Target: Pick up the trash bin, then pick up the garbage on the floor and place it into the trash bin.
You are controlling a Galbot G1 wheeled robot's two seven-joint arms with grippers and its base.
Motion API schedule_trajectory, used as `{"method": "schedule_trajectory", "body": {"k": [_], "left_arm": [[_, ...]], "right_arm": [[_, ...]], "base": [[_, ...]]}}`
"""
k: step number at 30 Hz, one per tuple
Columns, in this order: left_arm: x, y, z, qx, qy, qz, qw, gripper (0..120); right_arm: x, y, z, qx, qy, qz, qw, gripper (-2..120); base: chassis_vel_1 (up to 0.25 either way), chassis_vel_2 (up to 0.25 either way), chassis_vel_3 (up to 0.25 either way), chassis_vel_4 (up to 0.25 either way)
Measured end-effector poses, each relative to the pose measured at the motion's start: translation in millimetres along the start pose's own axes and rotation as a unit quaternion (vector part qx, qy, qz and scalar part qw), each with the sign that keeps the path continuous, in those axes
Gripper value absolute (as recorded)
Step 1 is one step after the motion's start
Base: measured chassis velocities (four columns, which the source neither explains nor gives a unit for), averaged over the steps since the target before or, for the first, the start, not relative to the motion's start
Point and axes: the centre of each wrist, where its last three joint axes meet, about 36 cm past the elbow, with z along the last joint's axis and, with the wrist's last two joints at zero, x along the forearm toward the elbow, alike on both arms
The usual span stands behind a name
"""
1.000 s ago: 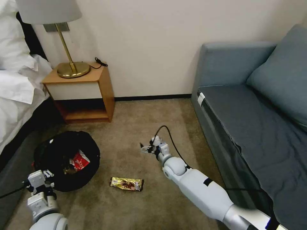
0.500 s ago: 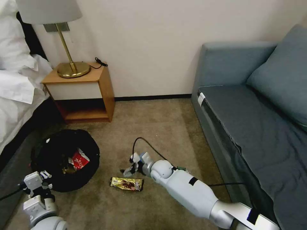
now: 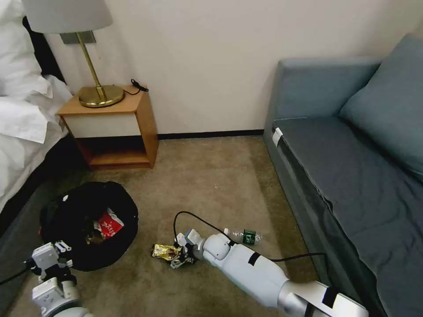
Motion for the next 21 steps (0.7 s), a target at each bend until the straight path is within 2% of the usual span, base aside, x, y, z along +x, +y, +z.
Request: {"method": "schedule_trajectory", "body": {"k": [9,12,15,19,21], "left_arm": [[1.4,0.5,3.2,0.001,0.001,-0.003,1.0000,3],[2.3,-0.1,4.9,0.001,0.002,-0.003,1.0000,3],[2.7,-0.5,5.8,0.000,0.003,-0.003,1.0000,3],[2.7,-0.1,5.8,0.000,0.003,-0.003,1.0000,3],[2.7,0.8,5.9,-0.002,0.002,-0.003,1.0000,3]], "right_arm": [[-0.2,-6.0,17.6,-0.009,0.017,0.010,1.000,100],[0.2,-9.3,20.8,-0.008,0.021,0.008,1.000,96],[1.0,-11.2,22.4,-0.006,0.023,0.000,1.000,83],[1.5,-11.9,23.7,-0.004,0.023,-0.003,1.000,74],[1.8,-12.4,24.4,-0.004,0.020,-0.003,1.000,60]], "base": [[0.000,0.000,0.000,0.000],[0.000,0.000,0.000,0.000],[0.000,0.000,0.000,0.000],[0.000,0.000,0.000,0.000],[0.000,0.000,0.000,0.000]]}}
